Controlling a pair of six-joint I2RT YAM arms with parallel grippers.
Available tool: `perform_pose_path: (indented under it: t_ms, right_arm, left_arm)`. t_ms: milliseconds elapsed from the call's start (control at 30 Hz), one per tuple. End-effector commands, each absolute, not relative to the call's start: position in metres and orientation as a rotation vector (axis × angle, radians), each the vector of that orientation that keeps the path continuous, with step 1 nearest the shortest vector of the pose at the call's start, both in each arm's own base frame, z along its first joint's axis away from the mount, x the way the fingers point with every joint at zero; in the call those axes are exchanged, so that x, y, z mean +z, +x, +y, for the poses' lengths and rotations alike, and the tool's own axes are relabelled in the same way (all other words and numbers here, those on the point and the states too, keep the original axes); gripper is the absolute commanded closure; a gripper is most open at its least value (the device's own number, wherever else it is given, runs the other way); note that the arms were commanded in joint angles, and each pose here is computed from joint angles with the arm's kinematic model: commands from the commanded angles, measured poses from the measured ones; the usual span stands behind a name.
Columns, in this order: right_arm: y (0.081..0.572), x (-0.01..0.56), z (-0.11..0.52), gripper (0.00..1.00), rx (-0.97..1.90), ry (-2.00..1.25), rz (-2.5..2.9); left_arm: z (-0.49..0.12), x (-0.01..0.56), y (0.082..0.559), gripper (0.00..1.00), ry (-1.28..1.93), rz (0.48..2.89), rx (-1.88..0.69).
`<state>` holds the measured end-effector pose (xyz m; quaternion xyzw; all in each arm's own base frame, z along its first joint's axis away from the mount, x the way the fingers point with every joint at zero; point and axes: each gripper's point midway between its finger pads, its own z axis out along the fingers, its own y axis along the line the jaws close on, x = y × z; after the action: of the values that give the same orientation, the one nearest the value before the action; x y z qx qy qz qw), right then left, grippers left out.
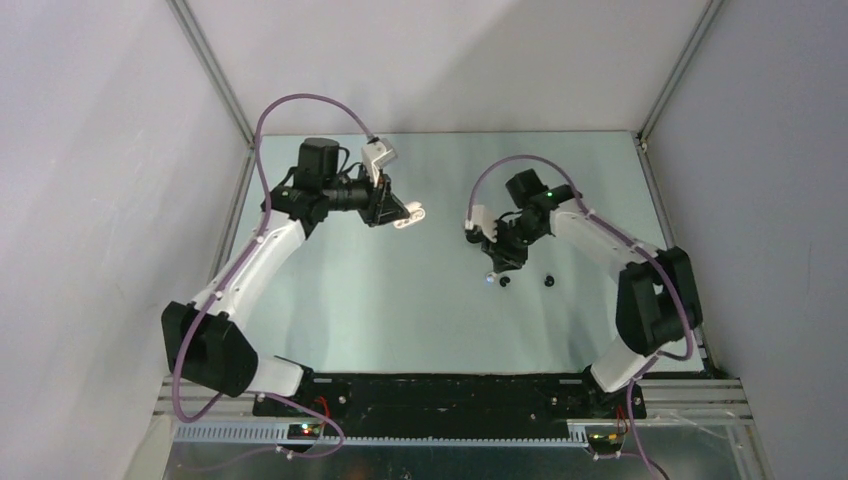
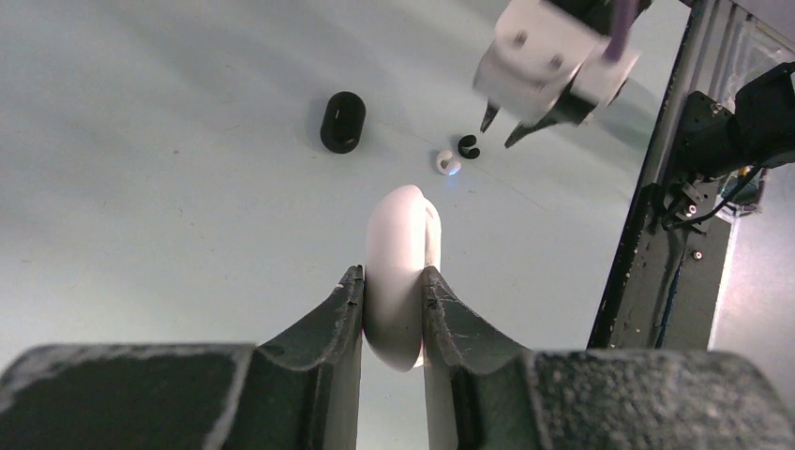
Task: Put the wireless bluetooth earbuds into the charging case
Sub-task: Adjust the earbud at the center of the board.
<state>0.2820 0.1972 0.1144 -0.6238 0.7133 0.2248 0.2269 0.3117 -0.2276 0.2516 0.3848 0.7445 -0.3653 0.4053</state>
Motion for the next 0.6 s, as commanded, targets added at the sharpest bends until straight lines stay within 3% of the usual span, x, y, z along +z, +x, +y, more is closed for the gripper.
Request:
perform_pose_path:
  t_ms: [0, 167, 567]
  right_arm:
    - [0.277, 0.085, 0.197, 0.69, 0.502, -1.93, 1.951]
    - [0.286, 0.055, 0.204, 0.74, 0.379, -1.947, 2.044]
    - [0.298, 0.024, 0.204, 0.74, 0.236, -1.967, 2.111]
  left_arm:
    - [-0.218, 0.262, 0.31, 1.0, 0.946, 1.853, -0.872]
    - [-0.207, 0.261, 0.311, 1.0, 0.918, 1.866, -0.848]
    - [-0.203, 0.259, 0.314, 1.0, 0.89, 1.889, -0.857]
